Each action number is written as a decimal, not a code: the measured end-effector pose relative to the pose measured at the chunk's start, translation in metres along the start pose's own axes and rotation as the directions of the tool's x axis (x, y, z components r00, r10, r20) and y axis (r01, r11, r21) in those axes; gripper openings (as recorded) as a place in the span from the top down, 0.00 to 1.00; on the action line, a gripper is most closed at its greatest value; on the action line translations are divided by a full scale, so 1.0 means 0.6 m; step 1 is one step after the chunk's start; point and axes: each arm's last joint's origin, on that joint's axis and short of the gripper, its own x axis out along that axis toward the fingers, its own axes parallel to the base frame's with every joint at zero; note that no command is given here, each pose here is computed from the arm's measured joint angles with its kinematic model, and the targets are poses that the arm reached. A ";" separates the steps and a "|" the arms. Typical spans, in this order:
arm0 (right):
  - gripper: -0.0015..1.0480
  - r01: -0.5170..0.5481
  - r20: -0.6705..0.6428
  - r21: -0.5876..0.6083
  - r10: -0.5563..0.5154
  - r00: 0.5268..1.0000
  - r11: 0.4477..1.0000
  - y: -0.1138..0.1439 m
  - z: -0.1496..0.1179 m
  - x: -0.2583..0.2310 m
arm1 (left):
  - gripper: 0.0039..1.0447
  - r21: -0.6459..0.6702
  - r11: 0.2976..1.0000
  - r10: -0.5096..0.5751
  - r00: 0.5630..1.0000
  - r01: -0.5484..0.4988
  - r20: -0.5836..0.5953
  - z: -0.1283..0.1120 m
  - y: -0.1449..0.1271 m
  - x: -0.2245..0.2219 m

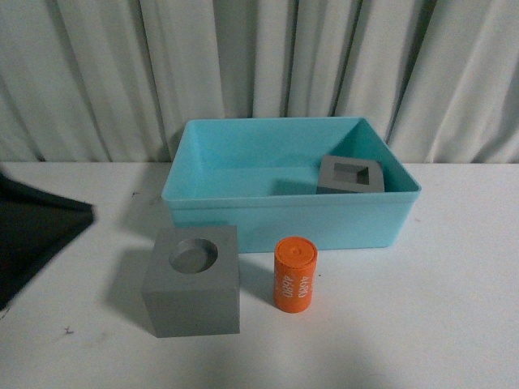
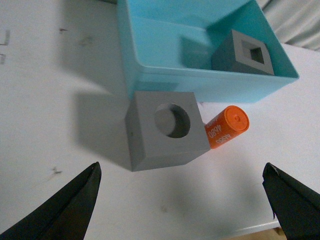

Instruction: Place gray and orange parts in blue box

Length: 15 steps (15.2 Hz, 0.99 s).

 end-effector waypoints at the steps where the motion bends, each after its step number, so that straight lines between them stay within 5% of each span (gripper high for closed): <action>1: 0.06 0.000 -0.001 0.000 0.000 1.000 1.000 0.000 0.000 0.000 | 0.06 0.013 1.000 -0.010 0.999 0.010 -0.042 0.000 -0.010 0.040; 6: 0.06 0.000 0.000 0.000 0.000 1.000 1.000 0.000 0.000 0.000 | 0.06 0.035 0.999 -0.008 0.986 0.014 -0.167 -0.015 -0.019 0.171; 15: 0.06 0.000 0.000 0.000 0.000 1.000 1.000 0.000 0.000 0.000 | 0.06 0.080 0.996 0.049 0.976 -0.033 -0.211 -0.019 0.033 0.259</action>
